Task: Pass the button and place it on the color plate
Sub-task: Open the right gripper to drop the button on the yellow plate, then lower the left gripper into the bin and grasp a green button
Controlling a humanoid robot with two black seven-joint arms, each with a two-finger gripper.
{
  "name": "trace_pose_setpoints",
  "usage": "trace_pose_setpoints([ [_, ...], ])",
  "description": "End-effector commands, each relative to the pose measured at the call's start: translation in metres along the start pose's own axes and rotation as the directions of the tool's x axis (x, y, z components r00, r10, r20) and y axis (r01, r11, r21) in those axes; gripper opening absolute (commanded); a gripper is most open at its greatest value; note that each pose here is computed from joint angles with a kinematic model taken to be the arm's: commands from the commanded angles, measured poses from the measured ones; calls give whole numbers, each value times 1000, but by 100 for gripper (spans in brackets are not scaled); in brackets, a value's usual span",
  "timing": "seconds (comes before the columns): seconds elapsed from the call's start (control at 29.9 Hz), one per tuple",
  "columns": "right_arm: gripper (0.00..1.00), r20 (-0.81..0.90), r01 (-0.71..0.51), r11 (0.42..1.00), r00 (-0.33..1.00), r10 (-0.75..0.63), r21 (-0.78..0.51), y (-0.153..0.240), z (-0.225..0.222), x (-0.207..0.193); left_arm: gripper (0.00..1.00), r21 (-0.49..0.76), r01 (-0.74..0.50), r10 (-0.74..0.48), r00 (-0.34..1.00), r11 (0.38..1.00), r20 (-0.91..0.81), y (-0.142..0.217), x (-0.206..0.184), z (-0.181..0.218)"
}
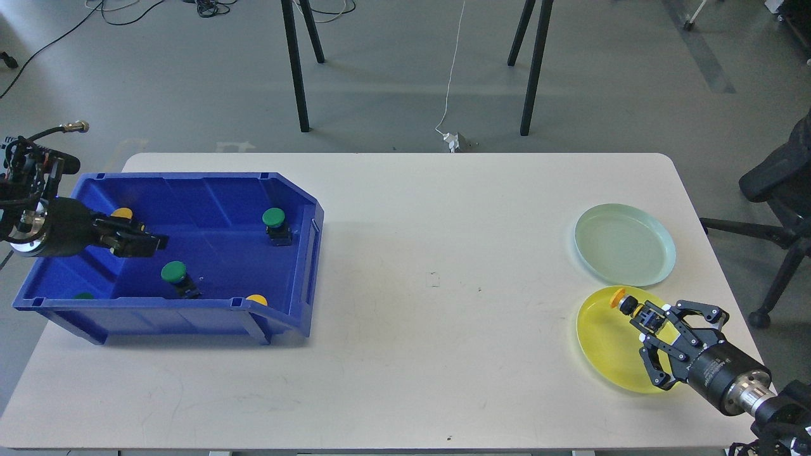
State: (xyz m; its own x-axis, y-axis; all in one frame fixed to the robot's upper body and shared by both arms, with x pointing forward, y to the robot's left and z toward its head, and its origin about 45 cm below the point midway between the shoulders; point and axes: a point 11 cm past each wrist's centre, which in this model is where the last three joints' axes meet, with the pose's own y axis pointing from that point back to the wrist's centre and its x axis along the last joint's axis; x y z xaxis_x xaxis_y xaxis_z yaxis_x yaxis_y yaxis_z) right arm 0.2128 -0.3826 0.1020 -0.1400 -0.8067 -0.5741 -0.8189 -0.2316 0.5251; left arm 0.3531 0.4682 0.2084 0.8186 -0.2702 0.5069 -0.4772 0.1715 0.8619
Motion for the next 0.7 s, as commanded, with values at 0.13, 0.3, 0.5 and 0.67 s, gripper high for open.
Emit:
trace_pose_setpoints([
  [0.13,100,3,0,1000,1000,0,2,1,1,2,84,-46,8,-8,1000,999,-8,-14,-2,15],
  [0.3,100,10,16,1000,1000,-16,15,3,0,4,84,-69,5,-6,1000,998,-18,-17,-1,22],
  [0.5,100,19,13,1000,1000,-14,20,6,3,7,84,-90,14,-15,1000,996,-13,-24,-3,30],
  [0.67,100,34,38,999,999,-39,25,9,6,7,84,-118,37,-39,999,992,-18,-38,-13,41],
])
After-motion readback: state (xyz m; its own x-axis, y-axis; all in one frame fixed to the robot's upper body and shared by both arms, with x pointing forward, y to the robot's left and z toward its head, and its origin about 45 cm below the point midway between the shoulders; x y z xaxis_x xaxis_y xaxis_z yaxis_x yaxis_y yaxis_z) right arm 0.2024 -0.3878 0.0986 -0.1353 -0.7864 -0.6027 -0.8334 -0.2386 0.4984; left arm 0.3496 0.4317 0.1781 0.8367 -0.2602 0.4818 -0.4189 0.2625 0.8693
